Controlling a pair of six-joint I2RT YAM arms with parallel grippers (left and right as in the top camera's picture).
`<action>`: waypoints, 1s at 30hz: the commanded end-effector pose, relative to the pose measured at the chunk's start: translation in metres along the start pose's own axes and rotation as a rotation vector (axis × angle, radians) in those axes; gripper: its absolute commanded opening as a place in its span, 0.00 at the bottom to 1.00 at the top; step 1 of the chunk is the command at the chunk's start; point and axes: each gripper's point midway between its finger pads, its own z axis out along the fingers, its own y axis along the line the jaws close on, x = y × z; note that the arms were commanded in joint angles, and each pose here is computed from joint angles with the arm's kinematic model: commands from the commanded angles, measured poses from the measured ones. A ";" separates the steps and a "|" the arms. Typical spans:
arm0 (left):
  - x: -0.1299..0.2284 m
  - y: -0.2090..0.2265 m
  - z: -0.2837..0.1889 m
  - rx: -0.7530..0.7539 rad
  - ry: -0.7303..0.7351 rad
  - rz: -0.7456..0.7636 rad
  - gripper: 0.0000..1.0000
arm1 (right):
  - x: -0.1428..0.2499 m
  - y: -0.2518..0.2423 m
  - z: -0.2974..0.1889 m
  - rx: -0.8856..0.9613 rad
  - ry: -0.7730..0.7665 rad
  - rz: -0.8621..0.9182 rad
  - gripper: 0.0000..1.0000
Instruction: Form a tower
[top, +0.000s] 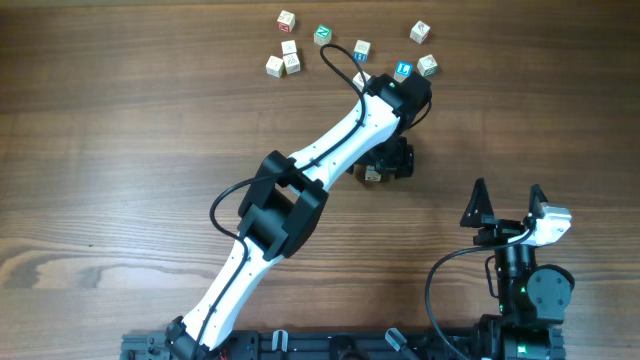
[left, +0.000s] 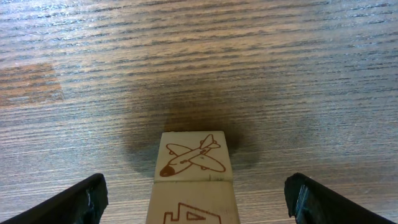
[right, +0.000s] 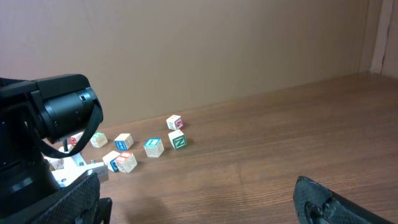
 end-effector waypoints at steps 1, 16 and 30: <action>0.002 -0.002 -0.015 0.028 -0.013 -0.004 0.95 | -0.001 0.004 0.000 -0.021 -0.003 0.006 1.00; -0.013 -0.004 -0.053 0.038 -0.128 0.030 0.99 | -0.001 0.004 0.000 -0.021 -0.003 0.005 1.00; -0.026 0.089 -0.270 -0.089 -0.730 -0.122 1.00 | -0.001 0.004 0.000 -0.022 -0.004 0.012 1.00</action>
